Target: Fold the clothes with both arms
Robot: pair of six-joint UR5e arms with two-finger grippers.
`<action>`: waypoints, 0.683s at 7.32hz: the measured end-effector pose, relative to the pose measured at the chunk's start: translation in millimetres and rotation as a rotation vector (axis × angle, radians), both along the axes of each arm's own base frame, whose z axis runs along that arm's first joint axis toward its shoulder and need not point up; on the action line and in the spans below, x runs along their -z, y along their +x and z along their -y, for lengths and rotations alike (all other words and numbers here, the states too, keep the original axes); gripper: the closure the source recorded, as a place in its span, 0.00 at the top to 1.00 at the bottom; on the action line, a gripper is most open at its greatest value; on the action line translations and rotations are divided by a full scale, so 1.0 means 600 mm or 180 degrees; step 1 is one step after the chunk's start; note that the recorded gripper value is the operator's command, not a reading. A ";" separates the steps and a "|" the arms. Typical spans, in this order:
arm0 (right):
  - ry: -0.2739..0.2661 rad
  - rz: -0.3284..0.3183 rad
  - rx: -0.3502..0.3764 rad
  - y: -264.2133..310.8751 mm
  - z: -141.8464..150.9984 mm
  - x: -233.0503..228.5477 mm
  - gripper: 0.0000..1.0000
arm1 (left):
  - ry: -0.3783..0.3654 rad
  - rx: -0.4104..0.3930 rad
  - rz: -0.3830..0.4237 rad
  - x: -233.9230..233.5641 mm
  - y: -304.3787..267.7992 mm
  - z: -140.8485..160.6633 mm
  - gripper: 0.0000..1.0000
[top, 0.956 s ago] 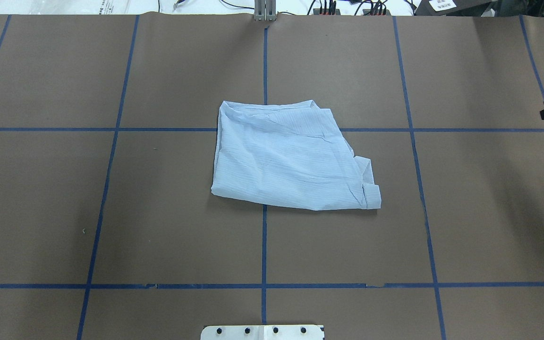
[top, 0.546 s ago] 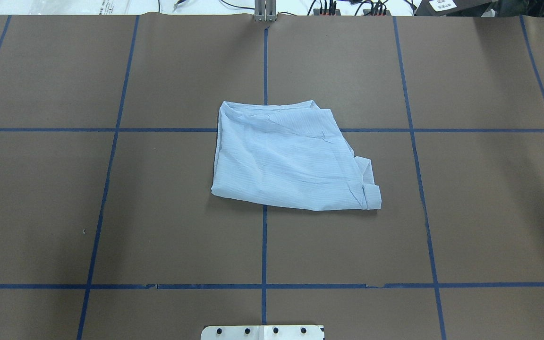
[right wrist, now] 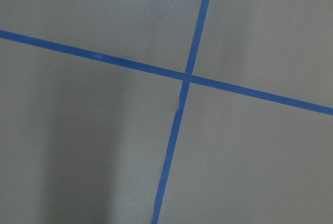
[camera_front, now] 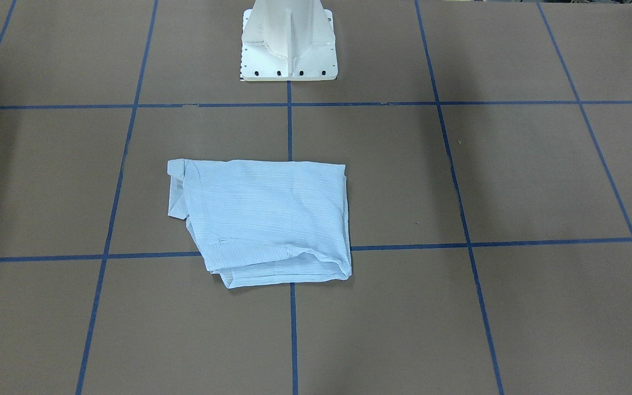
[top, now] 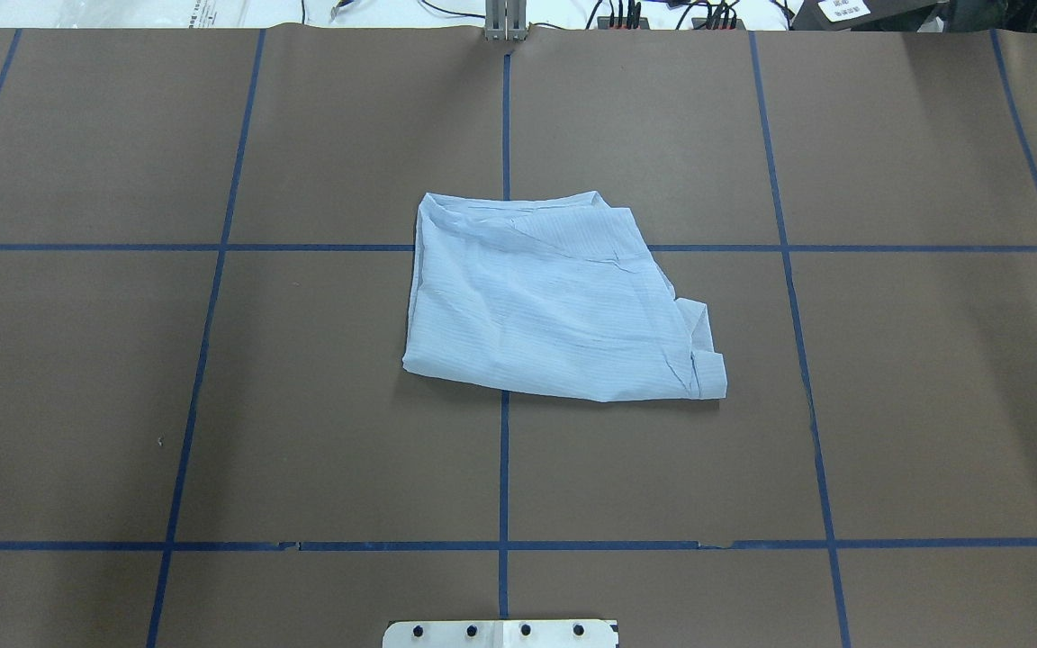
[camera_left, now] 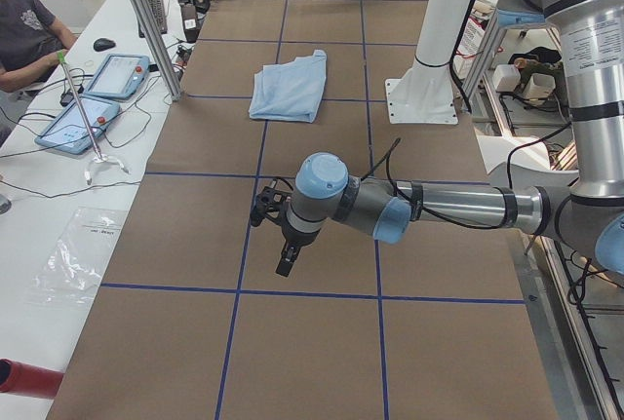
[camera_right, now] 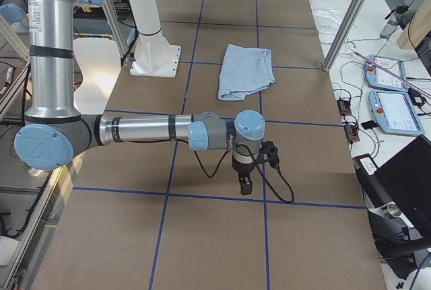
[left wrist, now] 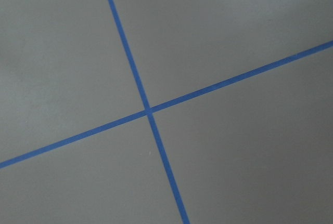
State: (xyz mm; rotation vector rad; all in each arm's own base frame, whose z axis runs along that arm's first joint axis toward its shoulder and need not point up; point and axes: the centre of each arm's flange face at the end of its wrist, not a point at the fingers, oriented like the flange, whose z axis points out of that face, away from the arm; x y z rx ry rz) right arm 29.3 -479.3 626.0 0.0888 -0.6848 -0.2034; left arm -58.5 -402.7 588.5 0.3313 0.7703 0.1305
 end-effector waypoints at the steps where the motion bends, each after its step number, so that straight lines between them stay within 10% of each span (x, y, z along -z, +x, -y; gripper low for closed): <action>1: -0.0008 0.0038 -0.0002 -0.001 -0.002 0.002 1.00 | -0.0042 0.0042 -0.0059 0.004 -0.011 -0.011 1.00; 5: -0.0065 0.0228 -0.0015 -0.010 0.002 0.007 1.00 | -0.0013 0.0099 -0.0074 0.019 -0.022 -0.023 1.00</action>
